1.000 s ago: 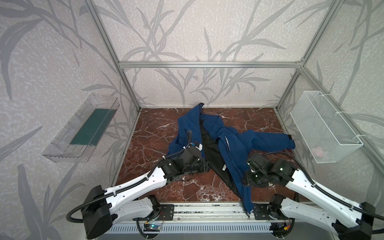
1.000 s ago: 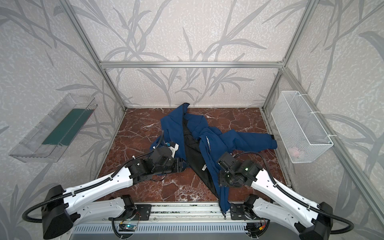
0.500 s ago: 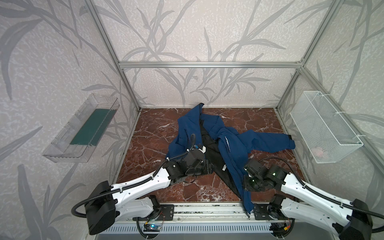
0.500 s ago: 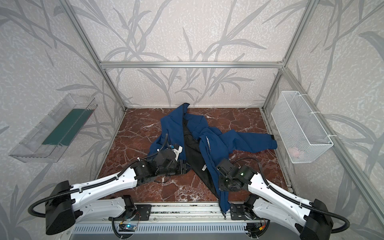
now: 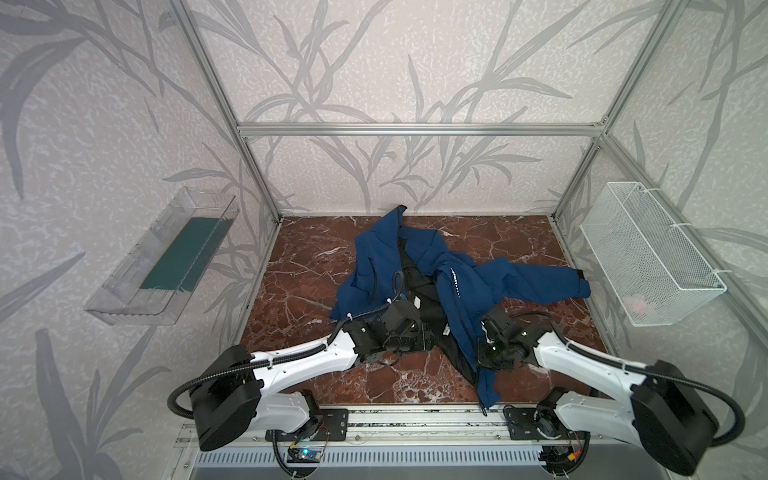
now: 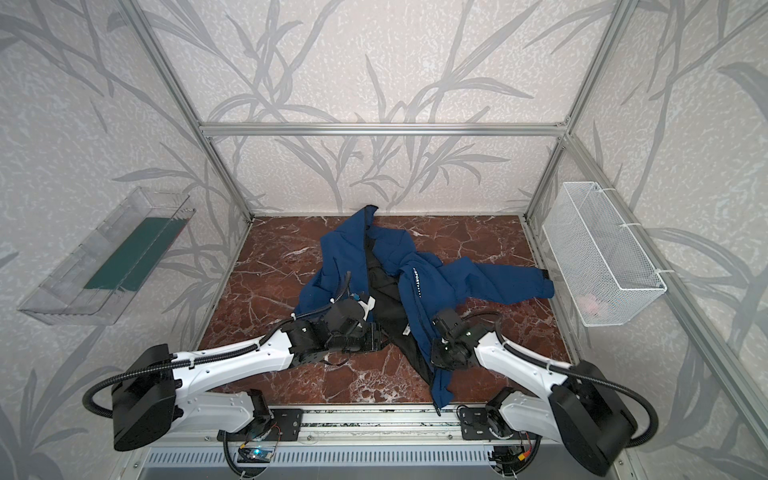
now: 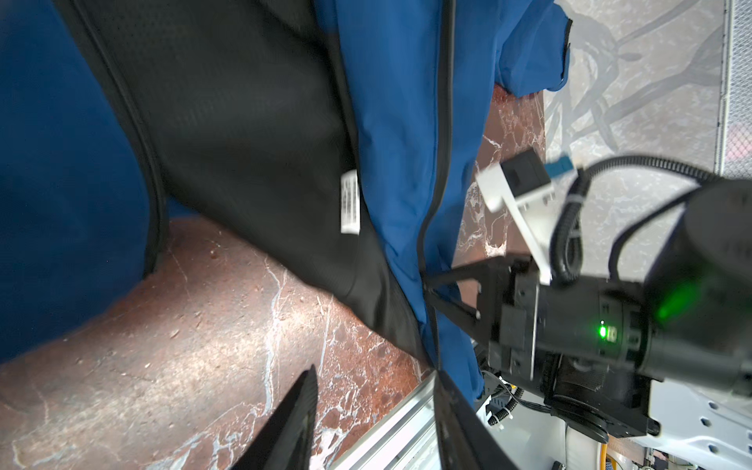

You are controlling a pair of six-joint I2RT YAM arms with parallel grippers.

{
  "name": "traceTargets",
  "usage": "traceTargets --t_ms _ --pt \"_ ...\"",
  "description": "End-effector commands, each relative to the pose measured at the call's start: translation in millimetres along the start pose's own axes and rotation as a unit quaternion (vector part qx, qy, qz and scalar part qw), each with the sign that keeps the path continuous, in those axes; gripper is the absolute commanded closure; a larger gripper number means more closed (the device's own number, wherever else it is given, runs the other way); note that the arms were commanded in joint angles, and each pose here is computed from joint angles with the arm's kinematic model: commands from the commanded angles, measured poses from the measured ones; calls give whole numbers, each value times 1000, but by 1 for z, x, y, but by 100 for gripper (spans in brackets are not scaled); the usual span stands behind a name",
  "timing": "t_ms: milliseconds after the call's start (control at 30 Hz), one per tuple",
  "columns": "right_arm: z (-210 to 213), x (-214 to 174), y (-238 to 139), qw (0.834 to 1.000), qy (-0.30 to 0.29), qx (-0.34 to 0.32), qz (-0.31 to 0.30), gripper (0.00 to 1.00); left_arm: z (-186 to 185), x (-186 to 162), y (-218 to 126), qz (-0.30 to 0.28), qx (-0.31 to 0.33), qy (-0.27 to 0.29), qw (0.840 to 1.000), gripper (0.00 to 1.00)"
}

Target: Zip up the jacket

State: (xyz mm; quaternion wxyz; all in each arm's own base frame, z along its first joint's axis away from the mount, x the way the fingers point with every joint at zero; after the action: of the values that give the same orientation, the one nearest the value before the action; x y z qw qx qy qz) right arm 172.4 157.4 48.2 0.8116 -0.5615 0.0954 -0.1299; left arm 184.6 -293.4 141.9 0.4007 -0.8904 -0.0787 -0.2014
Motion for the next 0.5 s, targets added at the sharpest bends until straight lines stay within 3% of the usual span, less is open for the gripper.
traceTargets --t_ms 0,167,267,467 --pt "69 45 -3 994 -69 87 -21 97 -5 26 0 -26 -12 4 1000 52" --pt "88 56 -8 992 -80 94 -21 95 -7 43 3 -30 -22 2 999 54" --pt "74 47 -19 993 -90 75 -22 73 -14 40 10 -10 -41 1 999 56" --pt "51 19 -41 993 -72 87 -28 58 -13 25 19 14 -51 -2 999 58"
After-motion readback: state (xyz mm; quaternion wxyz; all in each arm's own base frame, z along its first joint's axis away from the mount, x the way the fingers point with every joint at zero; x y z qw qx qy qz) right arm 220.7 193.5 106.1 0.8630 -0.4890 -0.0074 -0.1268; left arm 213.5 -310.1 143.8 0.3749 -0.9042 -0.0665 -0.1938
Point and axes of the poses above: each gripper's point midway between its finger pads, its own y axis out along the fingers, its own z axis along the line the jaws close on, x = y × z, the point moved 3 cm from there along -y, back along the fingers, and after that the axes turned 10 degrees about y, right-handed, at the moved point
